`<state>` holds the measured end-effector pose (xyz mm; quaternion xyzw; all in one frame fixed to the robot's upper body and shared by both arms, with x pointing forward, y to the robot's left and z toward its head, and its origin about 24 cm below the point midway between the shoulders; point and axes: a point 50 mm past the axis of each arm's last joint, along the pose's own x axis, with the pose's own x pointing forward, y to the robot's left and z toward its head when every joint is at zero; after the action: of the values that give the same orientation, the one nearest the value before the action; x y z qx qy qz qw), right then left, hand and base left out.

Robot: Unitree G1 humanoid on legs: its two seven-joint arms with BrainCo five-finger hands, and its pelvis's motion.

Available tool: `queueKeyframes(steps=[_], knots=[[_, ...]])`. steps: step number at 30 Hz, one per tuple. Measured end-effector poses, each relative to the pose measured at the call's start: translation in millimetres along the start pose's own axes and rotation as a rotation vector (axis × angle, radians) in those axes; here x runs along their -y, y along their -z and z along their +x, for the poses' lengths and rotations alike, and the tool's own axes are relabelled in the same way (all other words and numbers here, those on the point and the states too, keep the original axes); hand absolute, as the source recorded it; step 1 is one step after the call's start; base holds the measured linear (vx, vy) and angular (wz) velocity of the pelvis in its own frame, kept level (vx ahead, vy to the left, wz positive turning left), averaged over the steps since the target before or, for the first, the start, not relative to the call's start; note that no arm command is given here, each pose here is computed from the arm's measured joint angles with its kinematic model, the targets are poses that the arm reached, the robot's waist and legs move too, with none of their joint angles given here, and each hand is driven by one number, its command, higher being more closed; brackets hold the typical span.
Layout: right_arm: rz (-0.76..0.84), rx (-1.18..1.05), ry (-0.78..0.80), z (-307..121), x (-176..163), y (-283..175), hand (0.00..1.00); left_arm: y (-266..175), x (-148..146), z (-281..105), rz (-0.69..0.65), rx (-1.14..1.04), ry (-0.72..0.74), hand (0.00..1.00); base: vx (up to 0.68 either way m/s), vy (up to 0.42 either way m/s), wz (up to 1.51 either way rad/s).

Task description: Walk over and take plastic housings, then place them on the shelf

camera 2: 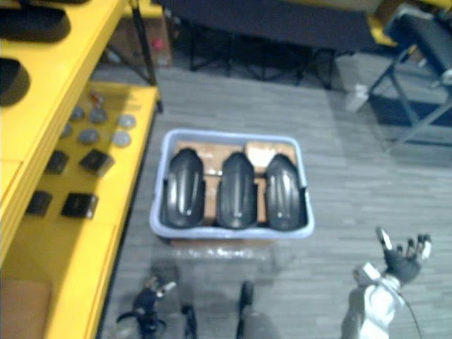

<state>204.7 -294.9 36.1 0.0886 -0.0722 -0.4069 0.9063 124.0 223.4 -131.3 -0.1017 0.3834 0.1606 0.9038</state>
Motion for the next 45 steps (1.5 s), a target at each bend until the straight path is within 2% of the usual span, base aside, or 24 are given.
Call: queueKeyframes(steps=[2, 7, 19, 25, 32, 38, 45], knots=[[-0.021, 0.056, -0.020, 8.4, -12.7, -10.6, 0.00, 6.5, -10.8, -4.0, -0.010, -0.023, -0.045, 0.00, 0.00, 0.003, 0.31], [-0.009, 0.162, 0.052, 35.6, -26.2, -41.6, 0.00, 34.1, -31.4, -18.5, -0.051, -0.113, -0.122, 0.00, 0.07, 0.030, 0.23], [-0.023, 0.066, 0.105, 78.5, -42.5, -41.3, 0.00, 33.6, -19.3, -18.2, -0.098, -0.068, -0.037, 0.00, 0.02, 0.029, 0.15], [-0.026, 0.002, 0.221, 91.9, -33.4, -42.2, 0.00, 35.2, -11.8, -17.7, -0.078, -0.076, -0.005, 0.00, -0.01, -0.001, 0.07], [-0.021, -0.090, 0.394, 98.4, 2.5, -29.7, 0.00, 31.6, -5.2, -14.7, -0.072, -0.069, 0.019, 0.00, -0.05, -0.010, -0.04], [-0.003, -0.100, 0.447, 101.2, 18.1, -30.9, 0.00, 24.5, -1.4, -10.5, -0.071, -0.050, 0.030, 0.00, -0.06, -0.013, -0.03], [-0.034, -0.097, 0.406, 101.8, 21.8, -30.0, 0.00, 19.6, -4.3, -9.0, -0.085, -0.034, 0.025, 0.00, -0.01, 0.003, -0.02]])
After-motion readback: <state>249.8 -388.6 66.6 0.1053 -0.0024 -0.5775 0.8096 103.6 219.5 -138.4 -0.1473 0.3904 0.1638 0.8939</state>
